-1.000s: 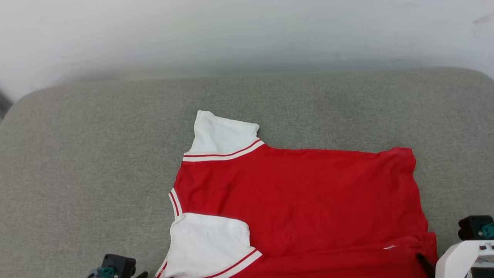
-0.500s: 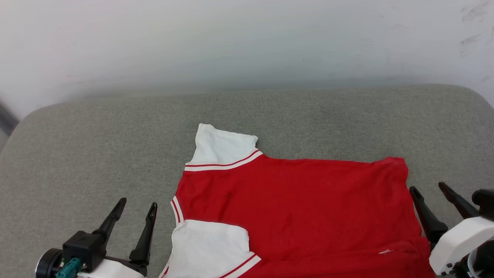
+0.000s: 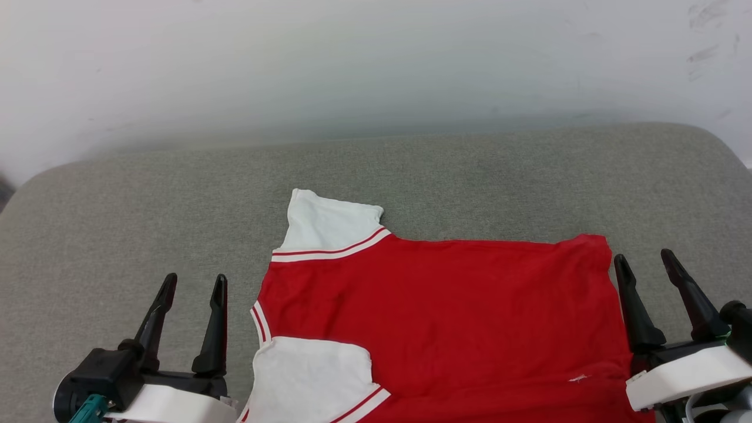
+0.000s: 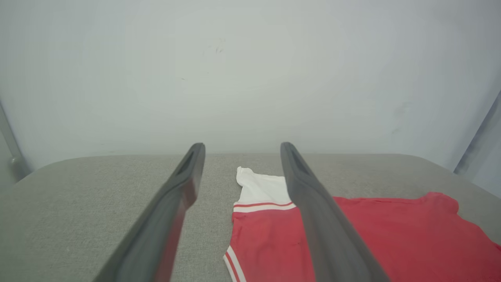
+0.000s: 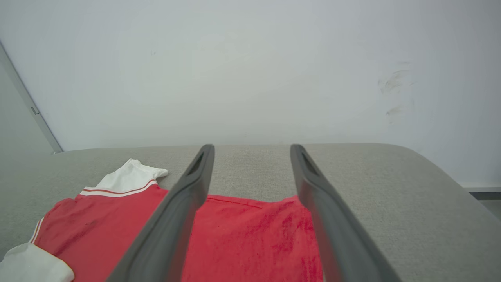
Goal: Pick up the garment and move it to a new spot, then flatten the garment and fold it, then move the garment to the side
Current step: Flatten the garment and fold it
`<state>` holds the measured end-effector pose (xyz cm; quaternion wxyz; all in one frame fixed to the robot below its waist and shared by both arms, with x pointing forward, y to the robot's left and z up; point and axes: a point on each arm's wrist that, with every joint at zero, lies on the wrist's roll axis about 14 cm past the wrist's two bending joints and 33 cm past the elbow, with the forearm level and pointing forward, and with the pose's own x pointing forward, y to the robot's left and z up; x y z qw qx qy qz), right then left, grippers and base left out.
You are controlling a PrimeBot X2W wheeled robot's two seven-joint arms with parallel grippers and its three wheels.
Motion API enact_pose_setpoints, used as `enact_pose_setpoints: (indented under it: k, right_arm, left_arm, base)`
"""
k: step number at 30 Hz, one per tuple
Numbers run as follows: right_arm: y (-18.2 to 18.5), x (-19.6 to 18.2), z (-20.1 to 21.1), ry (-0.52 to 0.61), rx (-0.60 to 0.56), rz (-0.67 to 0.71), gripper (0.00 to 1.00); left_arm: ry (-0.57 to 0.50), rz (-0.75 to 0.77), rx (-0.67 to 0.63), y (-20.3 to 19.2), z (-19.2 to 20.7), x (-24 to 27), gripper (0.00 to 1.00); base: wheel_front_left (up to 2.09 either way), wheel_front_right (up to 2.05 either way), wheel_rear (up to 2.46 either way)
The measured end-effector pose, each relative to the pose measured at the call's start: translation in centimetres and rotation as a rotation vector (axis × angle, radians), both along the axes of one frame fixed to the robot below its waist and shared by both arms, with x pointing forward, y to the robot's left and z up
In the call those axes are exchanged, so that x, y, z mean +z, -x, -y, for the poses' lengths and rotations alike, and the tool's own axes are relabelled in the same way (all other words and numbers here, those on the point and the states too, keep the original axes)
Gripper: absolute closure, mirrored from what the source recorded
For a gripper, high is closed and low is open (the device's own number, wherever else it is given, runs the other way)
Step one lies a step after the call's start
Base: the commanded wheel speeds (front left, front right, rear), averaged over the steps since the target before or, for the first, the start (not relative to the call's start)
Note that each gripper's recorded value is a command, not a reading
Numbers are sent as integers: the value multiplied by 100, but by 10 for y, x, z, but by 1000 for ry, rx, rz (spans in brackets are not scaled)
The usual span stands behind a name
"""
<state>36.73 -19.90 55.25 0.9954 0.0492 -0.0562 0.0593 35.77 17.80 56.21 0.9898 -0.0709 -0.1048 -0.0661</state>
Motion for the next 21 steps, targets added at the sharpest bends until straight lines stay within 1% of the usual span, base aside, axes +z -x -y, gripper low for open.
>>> enact_pose_setpoints:
  k: [6,10,12,14,17,21]
  right_arm:
    - [2,-3,3,-20,-30,21,0]
    - [1,-3,8,-24,-52,27,0]
    - [-1,-2,11,-28,-63,30,0]
    - [-4,-3,13,-24,-70,26,0]
    - [-11,-7,17,-15,-80,16,0]
    - [-18,-23,23,2,-102,-28,0]
  left_arm:
    - [3,-3,-21,-9,5,-6,0]
    - [-12,-10,-69,-23,13,-11,0]
    - [-31,-52,-84,-33,15,-23,0]
    - [-107,-123,-117,-45,16,-41,0]
    - [-174,-168,-162,-78,20,-45,0]
    - [-243,-280,-230,-120,28,-60,0]
  base:
    - [0,0,0]
    - [0,0,0]
    - [0,0,0]
    - [0,0,0]
    - [0,0,0]
    - [0,0,0]
